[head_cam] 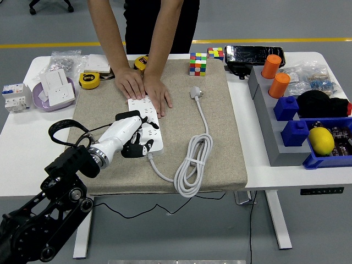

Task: Pick up the plug,place it near the board,insert it into the board,press the button

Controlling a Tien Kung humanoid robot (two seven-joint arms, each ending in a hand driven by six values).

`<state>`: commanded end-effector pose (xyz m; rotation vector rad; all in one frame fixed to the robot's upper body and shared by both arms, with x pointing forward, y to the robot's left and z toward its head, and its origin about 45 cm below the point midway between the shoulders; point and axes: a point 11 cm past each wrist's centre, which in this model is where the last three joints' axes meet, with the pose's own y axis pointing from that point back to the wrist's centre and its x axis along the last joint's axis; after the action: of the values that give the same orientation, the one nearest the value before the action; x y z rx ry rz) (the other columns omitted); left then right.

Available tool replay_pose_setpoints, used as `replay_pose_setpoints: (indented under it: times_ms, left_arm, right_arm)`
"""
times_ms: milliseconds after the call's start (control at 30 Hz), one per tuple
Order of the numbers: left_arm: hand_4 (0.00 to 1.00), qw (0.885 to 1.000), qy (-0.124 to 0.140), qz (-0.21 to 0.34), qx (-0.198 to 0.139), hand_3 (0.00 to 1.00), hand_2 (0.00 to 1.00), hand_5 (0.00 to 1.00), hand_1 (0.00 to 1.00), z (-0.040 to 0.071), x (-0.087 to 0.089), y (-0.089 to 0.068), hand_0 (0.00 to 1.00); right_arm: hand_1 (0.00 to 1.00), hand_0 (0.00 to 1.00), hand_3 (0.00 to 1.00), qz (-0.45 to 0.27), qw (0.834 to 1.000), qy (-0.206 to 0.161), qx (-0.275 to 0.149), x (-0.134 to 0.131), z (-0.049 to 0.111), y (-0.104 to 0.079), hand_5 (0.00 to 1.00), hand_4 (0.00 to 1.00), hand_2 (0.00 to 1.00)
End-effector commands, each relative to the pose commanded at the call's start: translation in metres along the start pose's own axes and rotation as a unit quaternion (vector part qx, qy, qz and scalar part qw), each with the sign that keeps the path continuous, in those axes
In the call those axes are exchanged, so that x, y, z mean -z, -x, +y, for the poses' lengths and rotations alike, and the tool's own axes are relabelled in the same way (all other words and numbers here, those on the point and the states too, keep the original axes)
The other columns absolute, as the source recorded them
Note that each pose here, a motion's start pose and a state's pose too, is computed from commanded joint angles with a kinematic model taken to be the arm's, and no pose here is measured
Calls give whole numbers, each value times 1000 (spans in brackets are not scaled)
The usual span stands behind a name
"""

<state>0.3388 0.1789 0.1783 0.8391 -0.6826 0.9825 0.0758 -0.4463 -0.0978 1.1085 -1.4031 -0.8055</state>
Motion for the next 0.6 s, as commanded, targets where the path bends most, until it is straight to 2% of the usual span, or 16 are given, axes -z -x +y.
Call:
replay_pose_setpoints:
  times_ms: [300,600]
  left_arm:
    - [478,1000,-12,-11,6,705,147,3,25,-4,8,7,179]
    - [462,999,-40,-21,27,704,148,2,22,-5,27,20,176]
  right_arm:
    - [758,829,784,0,1000,-3,-2,3,0,-3,831,998,754]
    - [758,829,784,1,1000,-2,-1,2,0,-1,830,998,754]
